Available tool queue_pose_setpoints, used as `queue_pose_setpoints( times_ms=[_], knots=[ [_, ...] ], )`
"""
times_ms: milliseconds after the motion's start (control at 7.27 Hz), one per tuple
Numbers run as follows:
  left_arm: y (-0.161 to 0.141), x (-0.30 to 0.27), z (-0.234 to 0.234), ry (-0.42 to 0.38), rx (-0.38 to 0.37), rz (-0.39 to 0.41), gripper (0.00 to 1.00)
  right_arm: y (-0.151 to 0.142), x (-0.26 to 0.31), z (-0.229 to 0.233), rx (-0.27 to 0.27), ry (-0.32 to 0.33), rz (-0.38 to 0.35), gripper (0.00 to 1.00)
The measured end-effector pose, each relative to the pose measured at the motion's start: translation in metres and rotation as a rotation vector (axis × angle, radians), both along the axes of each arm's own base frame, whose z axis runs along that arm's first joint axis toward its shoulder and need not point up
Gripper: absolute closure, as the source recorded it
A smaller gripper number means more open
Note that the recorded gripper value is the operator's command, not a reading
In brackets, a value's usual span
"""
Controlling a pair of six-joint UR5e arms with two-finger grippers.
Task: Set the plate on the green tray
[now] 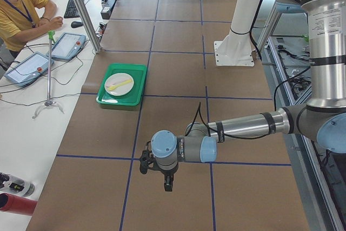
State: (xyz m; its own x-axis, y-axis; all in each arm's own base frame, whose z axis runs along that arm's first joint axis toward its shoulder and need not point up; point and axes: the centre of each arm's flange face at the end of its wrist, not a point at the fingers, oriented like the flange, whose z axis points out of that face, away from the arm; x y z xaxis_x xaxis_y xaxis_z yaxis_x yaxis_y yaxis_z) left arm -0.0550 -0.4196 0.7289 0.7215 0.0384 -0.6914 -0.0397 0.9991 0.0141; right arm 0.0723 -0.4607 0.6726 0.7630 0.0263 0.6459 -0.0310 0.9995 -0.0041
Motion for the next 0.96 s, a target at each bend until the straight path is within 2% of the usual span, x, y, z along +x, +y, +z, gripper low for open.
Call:
queue_pose_setpoints(
  times_ms=[412,962],
  knots=[
    [-0.018,0.006,-0.032,0.08,0.064,0.004,0.0,0.0,0.0,0.0,0.001,0.001,0.0,0.0],
    [-0.058,0.01,-0.079,0.101,0.167,0.012,0.0,0.0,0.0,0.0,0.0,0.001,0.0,0.0]
  ],
)
